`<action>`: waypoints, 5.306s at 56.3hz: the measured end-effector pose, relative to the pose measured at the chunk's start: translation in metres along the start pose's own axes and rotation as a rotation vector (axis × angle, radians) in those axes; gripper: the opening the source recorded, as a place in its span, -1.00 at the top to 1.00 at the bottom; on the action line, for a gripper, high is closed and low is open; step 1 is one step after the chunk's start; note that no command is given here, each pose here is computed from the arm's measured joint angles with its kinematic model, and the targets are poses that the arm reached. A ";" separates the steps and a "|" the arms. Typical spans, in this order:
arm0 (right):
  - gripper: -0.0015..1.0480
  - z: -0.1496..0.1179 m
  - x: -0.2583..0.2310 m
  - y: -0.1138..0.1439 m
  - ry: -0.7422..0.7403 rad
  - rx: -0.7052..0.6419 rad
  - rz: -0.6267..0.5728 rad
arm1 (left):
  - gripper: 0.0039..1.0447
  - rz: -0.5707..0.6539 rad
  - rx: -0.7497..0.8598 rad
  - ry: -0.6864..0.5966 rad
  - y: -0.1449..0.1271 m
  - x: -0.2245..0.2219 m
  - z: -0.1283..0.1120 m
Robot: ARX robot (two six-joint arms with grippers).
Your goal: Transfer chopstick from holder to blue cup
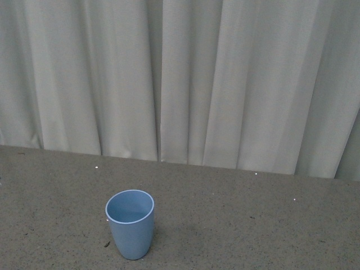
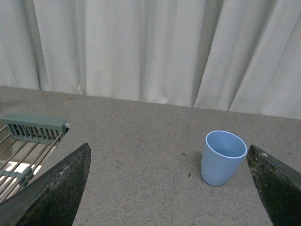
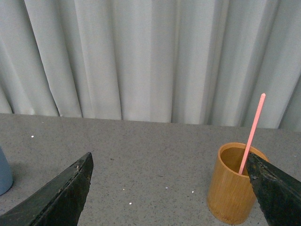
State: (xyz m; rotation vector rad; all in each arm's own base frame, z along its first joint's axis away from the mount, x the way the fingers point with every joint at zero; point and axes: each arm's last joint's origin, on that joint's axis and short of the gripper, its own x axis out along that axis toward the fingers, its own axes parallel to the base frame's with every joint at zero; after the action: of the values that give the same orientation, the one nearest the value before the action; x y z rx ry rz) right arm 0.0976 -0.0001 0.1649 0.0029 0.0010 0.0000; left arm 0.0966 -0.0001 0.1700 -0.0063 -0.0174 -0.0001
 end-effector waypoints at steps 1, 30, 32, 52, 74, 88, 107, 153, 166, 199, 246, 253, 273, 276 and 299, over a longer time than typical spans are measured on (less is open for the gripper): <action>-0.82 0.000 0.000 0.000 0.000 0.000 0.000 | -0.88 0.000 0.000 0.000 0.000 0.000 0.000; -0.82 0.000 0.000 0.000 0.000 0.000 0.000 | -0.88 0.000 0.000 0.000 0.000 0.000 0.000; -0.82 0.000 0.000 0.000 0.000 0.000 0.000 | -0.88 0.000 0.000 0.000 0.000 0.000 0.000; -0.82 0.000 0.000 0.000 0.000 0.000 0.000 | -0.88 0.000 0.000 0.000 0.000 0.000 0.000; -0.82 0.000 0.000 0.000 0.000 0.000 0.000 | -0.88 0.000 0.000 0.000 0.000 0.000 0.000; -0.82 0.000 0.000 0.000 0.000 0.000 0.000 | -0.88 0.000 0.000 0.000 0.000 0.000 0.000; -0.82 0.000 0.000 0.000 0.000 0.000 0.000 | -0.88 0.000 0.000 0.000 0.000 0.000 0.000; -0.82 0.000 0.000 0.000 0.000 0.000 0.000 | -0.88 0.000 0.000 0.000 0.000 0.000 0.000; -0.82 0.000 0.000 0.000 0.000 0.000 0.000 | -0.88 0.000 0.000 0.000 0.000 0.000 0.000; -0.82 0.000 0.000 0.000 0.000 0.000 0.000 | -0.88 0.000 0.000 0.000 0.000 0.000 0.000; -0.82 0.000 0.000 0.000 0.000 0.000 0.000 | -0.88 -0.024 -0.548 0.540 -0.009 0.026 -0.007; -0.82 0.000 0.000 0.000 0.000 0.000 0.000 | -0.88 -0.021 -0.557 0.552 -0.020 0.049 0.001; -0.82 0.000 0.000 0.000 0.000 0.000 0.000 | -0.88 -0.056 -0.554 0.680 -0.069 0.100 -0.013; -0.82 0.000 0.000 0.000 0.000 0.000 0.000 | -0.88 -0.037 -0.555 0.695 -0.071 0.108 -0.018; -0.82 0.000 0.000 0.000 0.000 0.000 0.000 | -0.88 0.064 -0.530 0.784 -0.085 0.157 -0.044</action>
State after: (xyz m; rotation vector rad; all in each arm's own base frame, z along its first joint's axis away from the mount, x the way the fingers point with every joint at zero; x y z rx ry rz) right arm 0.0976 -0.0001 0.1649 0.0029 0.0010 0.0000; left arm 0.2547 -0.0854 0.1296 -0.5360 0.7671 0.0565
